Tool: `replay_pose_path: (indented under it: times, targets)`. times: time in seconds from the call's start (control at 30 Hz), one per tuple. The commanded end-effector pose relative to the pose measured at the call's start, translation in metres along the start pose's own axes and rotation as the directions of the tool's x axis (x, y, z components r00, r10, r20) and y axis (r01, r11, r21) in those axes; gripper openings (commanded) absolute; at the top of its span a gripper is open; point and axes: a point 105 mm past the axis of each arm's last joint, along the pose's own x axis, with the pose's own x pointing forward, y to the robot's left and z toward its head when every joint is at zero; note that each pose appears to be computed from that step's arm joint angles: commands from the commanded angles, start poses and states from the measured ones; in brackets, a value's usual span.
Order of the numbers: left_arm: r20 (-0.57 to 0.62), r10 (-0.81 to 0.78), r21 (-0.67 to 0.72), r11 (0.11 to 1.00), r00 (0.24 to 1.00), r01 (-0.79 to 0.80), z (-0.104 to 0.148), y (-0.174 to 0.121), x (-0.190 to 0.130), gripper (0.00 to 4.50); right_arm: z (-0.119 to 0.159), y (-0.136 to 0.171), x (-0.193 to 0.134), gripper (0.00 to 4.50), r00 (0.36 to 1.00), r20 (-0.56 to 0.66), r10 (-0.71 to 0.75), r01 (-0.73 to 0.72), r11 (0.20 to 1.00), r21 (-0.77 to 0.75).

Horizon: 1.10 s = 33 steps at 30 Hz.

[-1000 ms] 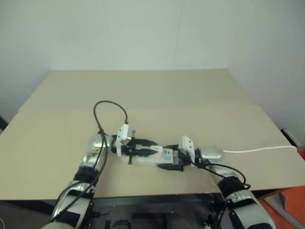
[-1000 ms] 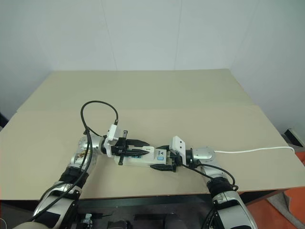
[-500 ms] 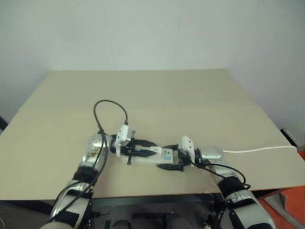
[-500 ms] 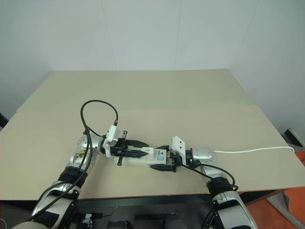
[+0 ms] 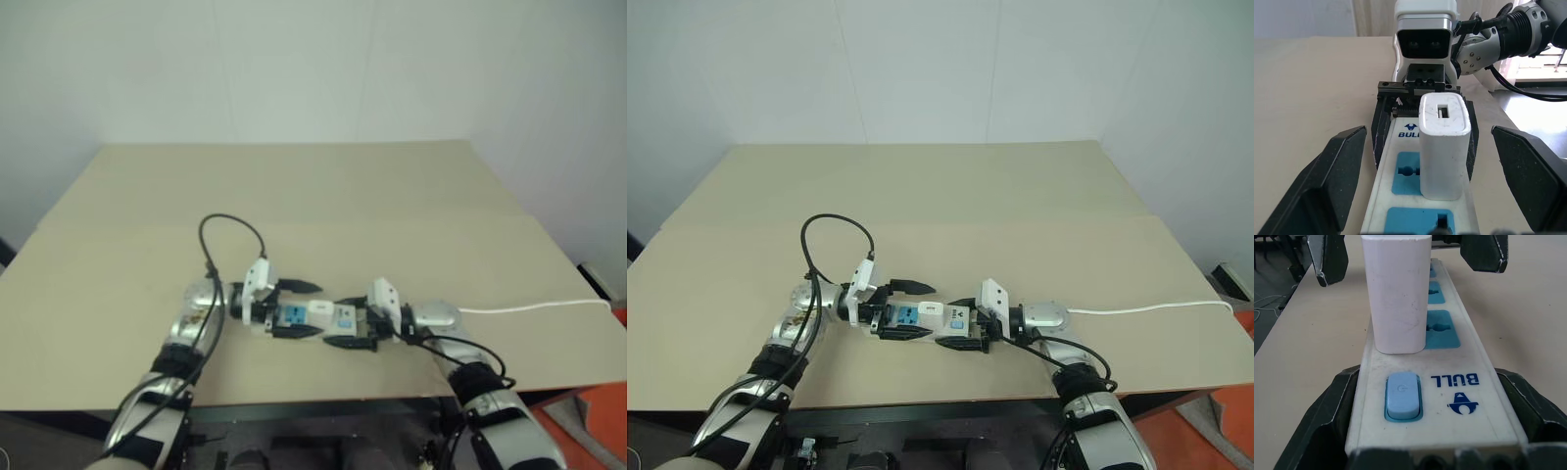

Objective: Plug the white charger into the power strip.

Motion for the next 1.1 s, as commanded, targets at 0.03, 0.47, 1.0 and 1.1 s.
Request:
replay_pose_path:
  times: [0.03,0.47,1.0,1.1]
  targets:
    - [0.018,-0.015,0.016,1.000,1.000,0.015,0.008,-0.002,0.002,4.46,-0.004,0.005,0.004,3.42,1.000,-0.004,0.013,-0.013,1.000,0.022]
    - [-0.048,-0.039,-0.019,0.999,0.998,0.038,-0.010,-0.008,0.005,0.96,-0.005,0.003,0.004,3.42,1.000,-0.010,0.005,-0.004,1.000,0.022]
    - [-0.172,-0.087,-0.069,0.995,0.981,0.076,-0.041,-0.023,-0.010,0.96,-0.005,0.004,0.003,3.42,1.000,-0.010,0.007,-0.006,1.000,0.025]
    - [-0.159,-0.065,-0.076,0.996,0.985,0.053,-0.039,-0.020,-0.010,0.96,-0.005,0.004,0.004,3.42,1.000,-0.010,0.007,-0.007,1.000,0.026]
